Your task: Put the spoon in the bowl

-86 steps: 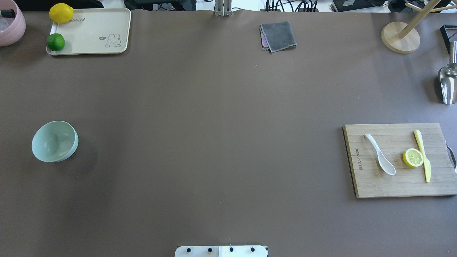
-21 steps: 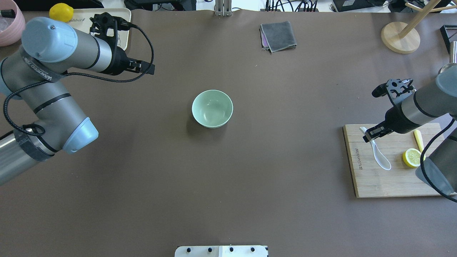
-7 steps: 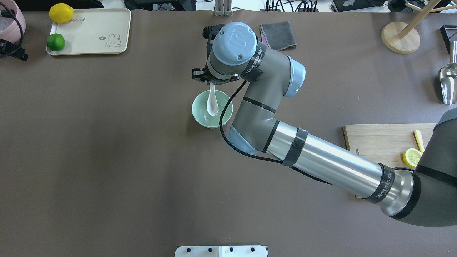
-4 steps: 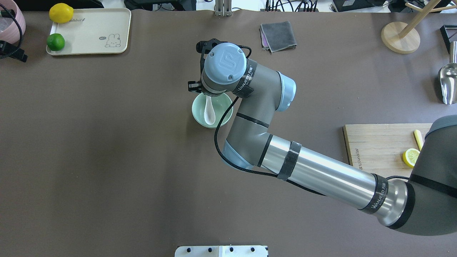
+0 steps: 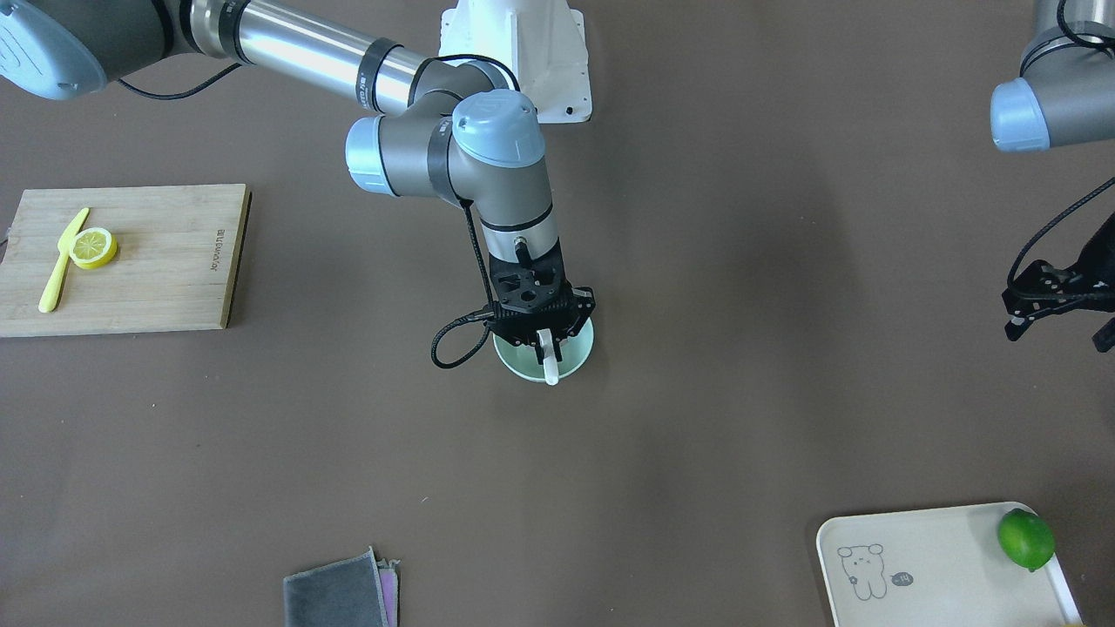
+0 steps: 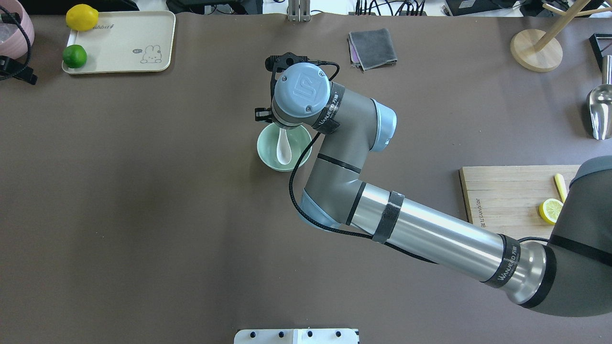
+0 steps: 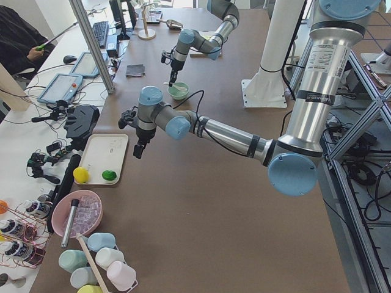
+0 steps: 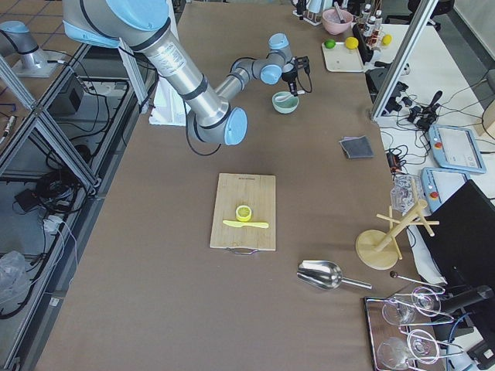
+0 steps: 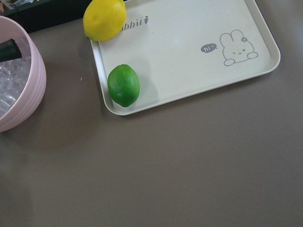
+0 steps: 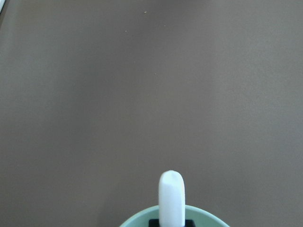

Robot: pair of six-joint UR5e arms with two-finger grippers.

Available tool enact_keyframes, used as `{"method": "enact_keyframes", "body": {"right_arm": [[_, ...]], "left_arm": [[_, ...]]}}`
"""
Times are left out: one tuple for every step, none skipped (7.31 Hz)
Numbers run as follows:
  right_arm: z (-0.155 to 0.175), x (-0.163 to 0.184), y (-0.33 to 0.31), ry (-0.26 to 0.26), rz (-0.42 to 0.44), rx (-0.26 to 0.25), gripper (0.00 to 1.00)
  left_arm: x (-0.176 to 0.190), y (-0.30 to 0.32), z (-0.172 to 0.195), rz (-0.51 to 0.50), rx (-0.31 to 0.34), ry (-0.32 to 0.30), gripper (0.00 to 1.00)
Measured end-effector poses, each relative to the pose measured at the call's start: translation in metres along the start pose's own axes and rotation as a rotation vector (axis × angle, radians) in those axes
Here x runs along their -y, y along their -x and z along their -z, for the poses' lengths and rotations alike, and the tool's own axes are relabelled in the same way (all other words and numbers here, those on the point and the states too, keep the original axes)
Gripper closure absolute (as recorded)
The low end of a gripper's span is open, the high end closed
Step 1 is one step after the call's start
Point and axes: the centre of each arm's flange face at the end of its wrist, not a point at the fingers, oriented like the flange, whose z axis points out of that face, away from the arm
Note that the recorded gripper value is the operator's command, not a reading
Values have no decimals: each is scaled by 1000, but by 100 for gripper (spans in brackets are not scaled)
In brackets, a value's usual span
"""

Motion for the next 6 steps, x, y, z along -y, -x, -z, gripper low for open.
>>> {"method": "enact_keyframes", "body": {"right_arm": [[2,3,-2,-3,-6,0,0],[11,12,-5,-1,-12,6,0],[34,30,-12,29,-19,17,0],[66,47,-30,75,-12,11,0],[101,56,-73,112,20,-14,0],[128,60,-136,137,53,-38,0]], "left_arm": [[0,-1,0,-1,-1,-1,2],[1,-2,2,-2,-2,-3,2],[1,-2,3,-3,-3,-5,2],[2,-2,5,-4,-4,-9,2],[3,2,11,2,-7,-15,2],[-1,19,21,3,-11,-18,2]]}}
